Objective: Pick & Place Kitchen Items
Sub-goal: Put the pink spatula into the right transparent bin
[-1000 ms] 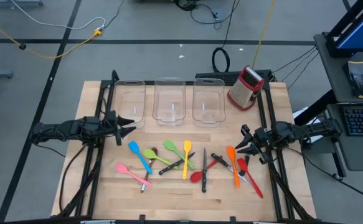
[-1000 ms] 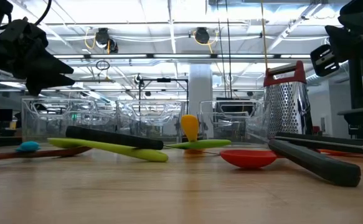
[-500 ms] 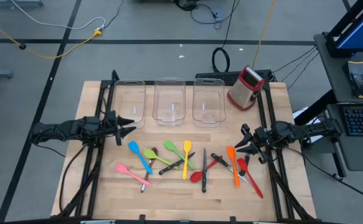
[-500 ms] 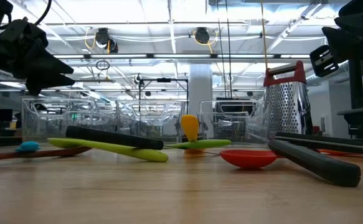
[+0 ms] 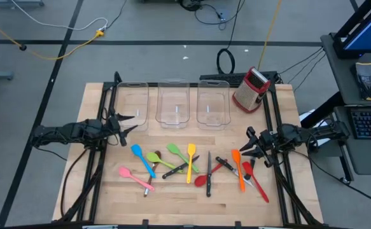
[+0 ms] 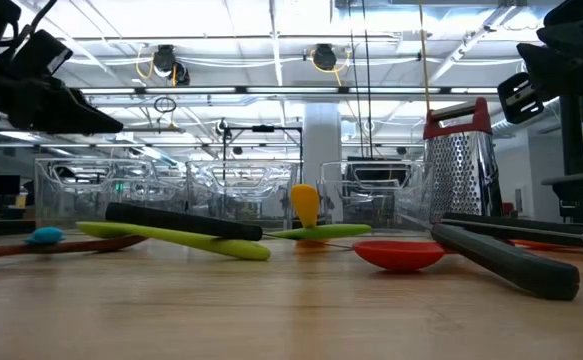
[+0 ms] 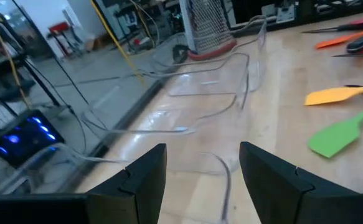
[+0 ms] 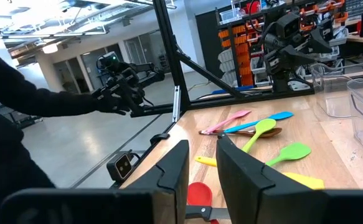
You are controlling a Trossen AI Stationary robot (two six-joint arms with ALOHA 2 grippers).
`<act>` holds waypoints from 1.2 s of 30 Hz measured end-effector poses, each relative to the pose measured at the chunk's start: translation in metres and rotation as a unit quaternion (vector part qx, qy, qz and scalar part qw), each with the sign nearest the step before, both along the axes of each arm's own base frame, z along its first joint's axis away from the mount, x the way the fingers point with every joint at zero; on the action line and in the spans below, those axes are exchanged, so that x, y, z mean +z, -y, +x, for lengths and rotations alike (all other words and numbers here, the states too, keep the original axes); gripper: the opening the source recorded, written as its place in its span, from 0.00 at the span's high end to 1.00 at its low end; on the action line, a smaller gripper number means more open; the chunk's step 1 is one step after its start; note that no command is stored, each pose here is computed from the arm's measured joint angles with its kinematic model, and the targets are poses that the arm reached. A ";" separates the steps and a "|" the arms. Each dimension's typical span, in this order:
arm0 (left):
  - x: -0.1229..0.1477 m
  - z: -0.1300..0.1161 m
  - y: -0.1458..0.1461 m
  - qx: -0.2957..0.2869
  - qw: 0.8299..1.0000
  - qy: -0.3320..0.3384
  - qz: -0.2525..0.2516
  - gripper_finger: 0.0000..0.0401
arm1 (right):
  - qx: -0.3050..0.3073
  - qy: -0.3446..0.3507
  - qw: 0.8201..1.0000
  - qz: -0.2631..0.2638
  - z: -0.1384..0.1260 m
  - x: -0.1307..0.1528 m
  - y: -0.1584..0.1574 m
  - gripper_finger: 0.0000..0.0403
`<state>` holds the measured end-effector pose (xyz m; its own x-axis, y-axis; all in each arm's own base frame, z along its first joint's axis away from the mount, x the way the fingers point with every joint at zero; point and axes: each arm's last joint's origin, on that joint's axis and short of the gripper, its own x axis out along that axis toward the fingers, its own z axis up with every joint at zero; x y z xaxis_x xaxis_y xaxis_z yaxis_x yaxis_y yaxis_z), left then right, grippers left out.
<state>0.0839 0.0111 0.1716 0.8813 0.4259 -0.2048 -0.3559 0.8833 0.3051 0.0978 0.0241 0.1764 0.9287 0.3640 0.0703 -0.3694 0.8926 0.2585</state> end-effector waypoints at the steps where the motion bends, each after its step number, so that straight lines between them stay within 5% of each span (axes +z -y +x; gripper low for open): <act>1: 0.000 0.000 0.000 0.001 1.000 0.001 0.000 0.48 | 0.000 0.000 1.000 0.000 0.000 0.000 0.000 0.82; 7: 0.000 0.000 0.000 0.008 0.999 0.015 -0.029 0.48 | 0.000 0.000 1.000 0.000 0.000 0.000 0.000 0.82; 11: 0.002 0.000 0.000 0.010 1.000 0.011 -0.002 0.48 | 0.000 0.000 1.000 0.000 0.000 0.000 0.000 0.82; 20: 0.018 0.002 0.000 0.007 0.994 0.103 -0.017 0.48 | -0.001 0.000 1.000 0.000 0.000 0.000 0.000 0.82; 27: 0.038 0.005 0.005 -0.065 0.981 0.181 0.019 0.48 | -0.002 0.000 1.000 0.000 0.000 0.000 0.000 0.82; 36: 0.085 0.034 0.017 -0.084 0.991 0.104 -0.026 0.48 | -0.001 0.000 1.000 0.000 0.000 0.000 0.000 0.82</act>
<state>0.1181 -0.0064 0.2565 0.9644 0.2631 -0.0285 -0.2529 0.9479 0.1935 0.0978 0.0241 0.1764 0.9294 0.3626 0.0694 -0.3678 0.8932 0.2588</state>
